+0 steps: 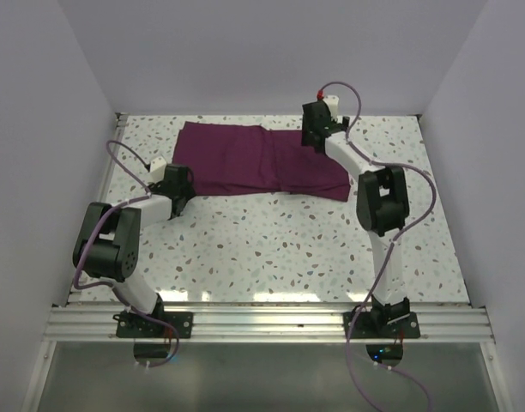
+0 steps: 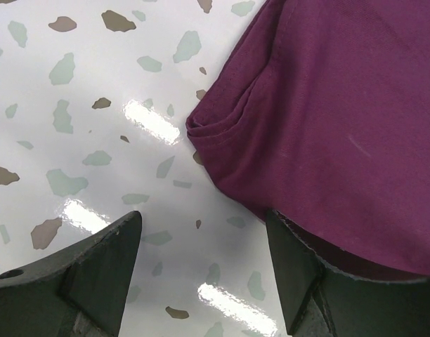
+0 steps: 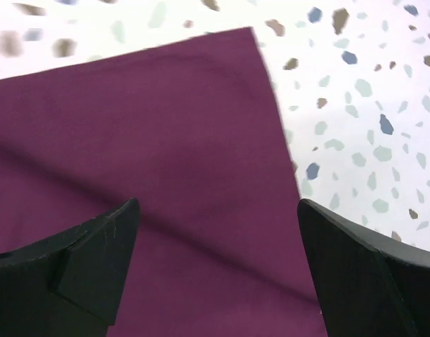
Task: Open and lay out the surgical kit
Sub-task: Open the surgical kit at the center of the board.
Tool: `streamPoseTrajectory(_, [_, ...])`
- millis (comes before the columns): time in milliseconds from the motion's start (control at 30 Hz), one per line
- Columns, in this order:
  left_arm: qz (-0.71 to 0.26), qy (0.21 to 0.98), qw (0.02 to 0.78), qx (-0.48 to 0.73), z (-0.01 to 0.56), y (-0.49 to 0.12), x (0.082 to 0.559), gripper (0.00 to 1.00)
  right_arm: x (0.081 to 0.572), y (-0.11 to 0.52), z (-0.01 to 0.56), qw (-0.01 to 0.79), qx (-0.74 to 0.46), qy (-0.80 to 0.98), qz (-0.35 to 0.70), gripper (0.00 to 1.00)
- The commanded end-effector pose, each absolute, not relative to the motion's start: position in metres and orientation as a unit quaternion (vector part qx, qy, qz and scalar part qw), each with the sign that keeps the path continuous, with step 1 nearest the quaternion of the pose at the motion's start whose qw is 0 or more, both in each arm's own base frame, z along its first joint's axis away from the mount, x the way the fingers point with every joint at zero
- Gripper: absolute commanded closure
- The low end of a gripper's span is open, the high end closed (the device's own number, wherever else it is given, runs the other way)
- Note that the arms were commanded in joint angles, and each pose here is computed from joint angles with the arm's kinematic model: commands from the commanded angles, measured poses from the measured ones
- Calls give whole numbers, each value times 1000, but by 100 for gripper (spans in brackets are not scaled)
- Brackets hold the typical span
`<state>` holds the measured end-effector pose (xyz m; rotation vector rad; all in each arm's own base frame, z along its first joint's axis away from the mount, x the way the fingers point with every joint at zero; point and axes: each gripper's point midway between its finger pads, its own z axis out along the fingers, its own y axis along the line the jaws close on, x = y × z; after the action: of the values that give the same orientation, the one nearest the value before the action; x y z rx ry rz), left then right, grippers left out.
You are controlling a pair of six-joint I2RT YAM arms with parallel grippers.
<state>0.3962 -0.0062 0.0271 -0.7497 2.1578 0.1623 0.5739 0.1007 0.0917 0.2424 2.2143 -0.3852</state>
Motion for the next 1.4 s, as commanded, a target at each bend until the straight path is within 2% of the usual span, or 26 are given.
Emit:
streamPoseTrajectory(0, [71,845,433,-305,39,-4,408,25,554,166,174,492,62,867,-53,2])
streamPoseTrajectory(67, [72,844,434,-306,40,-3,407,25,533,187,165,476,34,877,-50,2])
streamPoseTrajectory(167, [71,842,437,-307,41,-3,405,24,510,209,144,450,-2,892,-43,9])
streamPoseTrajectory(200, [71,841,438,-308,41,-3,405,24,505,214,137,443,-9,896,-39,22])
streamPoseTrajectory(300, [71,841,439,-308,41,-3,405,25,490,220,117,422,-16,906,-39,45])
streamPoseTrajectory(333, [71,842,438,-307,41,-3,404,24,484,219,107,411,-20,911,-43,46])
streamPoseTrajectory(367, [72,842,438,-308,41,-3,404,25,479,222,104,407,-24,912,-43,53])
streamPoseTrajectory(733, [77,840,442,-305,42,-5,405,25,445,247,97,387,-67,919,-42,55])
streamPoseTrajectory(1067, [81,839,443,-303,43,-6,405,25,436,263,88,381,-85,920,-45,55])
streamPoseTrajectory(1367, [84,839,444,-303,43,-7,405,25,439,256,87,383,-81,918,-67,66])
